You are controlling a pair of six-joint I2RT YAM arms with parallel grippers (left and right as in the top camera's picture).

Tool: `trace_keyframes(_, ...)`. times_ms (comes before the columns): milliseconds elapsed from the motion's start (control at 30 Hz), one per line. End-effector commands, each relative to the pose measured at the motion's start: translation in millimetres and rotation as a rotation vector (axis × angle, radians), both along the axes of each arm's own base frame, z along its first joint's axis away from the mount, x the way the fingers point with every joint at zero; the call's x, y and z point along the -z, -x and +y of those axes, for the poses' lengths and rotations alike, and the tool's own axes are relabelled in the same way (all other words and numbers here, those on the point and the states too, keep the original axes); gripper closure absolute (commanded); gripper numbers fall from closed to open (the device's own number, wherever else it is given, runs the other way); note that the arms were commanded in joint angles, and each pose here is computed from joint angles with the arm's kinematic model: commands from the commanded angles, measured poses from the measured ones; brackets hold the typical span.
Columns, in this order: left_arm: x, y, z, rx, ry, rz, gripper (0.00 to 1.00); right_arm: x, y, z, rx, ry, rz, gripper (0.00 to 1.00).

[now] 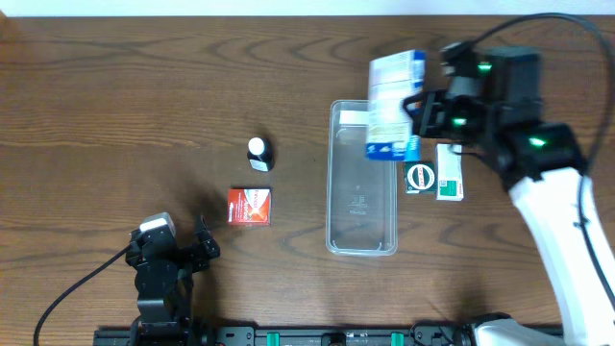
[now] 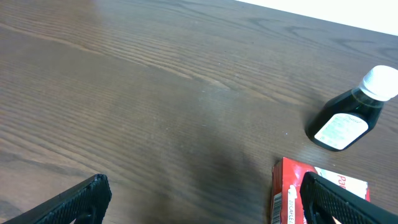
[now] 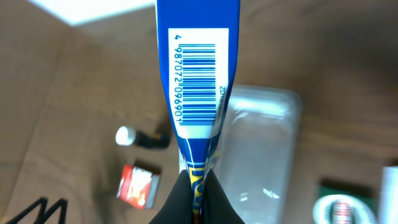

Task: Pack container
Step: 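Carry the blue box into the clear container and release it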

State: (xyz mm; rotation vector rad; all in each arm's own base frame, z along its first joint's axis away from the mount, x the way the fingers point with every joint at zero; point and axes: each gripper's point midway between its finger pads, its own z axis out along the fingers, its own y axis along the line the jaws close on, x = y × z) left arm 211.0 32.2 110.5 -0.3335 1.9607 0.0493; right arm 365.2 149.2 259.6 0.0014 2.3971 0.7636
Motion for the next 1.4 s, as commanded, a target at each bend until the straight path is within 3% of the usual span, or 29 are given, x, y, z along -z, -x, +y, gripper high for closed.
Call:
trace_keyframes(0, 7.2, 0.5, 2.3, -0.005, -0.018, 0.017, 0.02, 32.4, -3.2, 23.0, 0.019, 0.005, 0.102, 0.98)
trace_keyframes(267, 7.3, 0.5, 2.3, -0.005, -0.019, 0.017, 0.02, 101.2, -10.4, 39.3, 0.095, 0.021, 0.325, 0.99)
trace_keyframes(667, 7.3, 0.5, 2.3, -0.005, -0.018, 0.017, 0.02, 142.3, -5.7, 46.8, 0.115, 0.054, 0.441, 0.95)
trace_keyframes(833, 7.2, 0.5, 2.3, -0.005, -0.019, 0.017, 0.02, 147.9, -6.0, 46.1, 0.137, 0.055, 0.461, 0.85)
trace_keyframes(867, 7.2, 0.5, 2.3, -0.005, -0.018, 0.017, 0.02, 148.4, -5.3, 45.8, 0.137, 0.058, 0.463, 0.80)
trace_keyframes(933, 7.2, 0.5, 2.3, -0.005, -0.018, 0.017, 0.02, 149.2, -3.8, 44.9, 0.138, 0.062, 0.470, 0.57)
trace_keyframes(967, 7.2, 0.5, 2.3, -0.005, -0.018, 0.017, 0.02, 149.4, -3.7, 44.4, 0.139, 0.063, 0.471, 0.56)
trace_keyframes(1100, 7.3, 0.5, 2.3, -0.005, -0.019, 0.017, 0.02, 144.7, -6.6, 41.9, 0.125, 0.069, 0.442, 0.55)
trace_keyframes(1367, 7.3, 0.5, 2.3, -0.005, -0.018, 0.017, 0.02, 114.7, -13.8, 35.7, 0.076, 0.074, 0.314, 0.67)
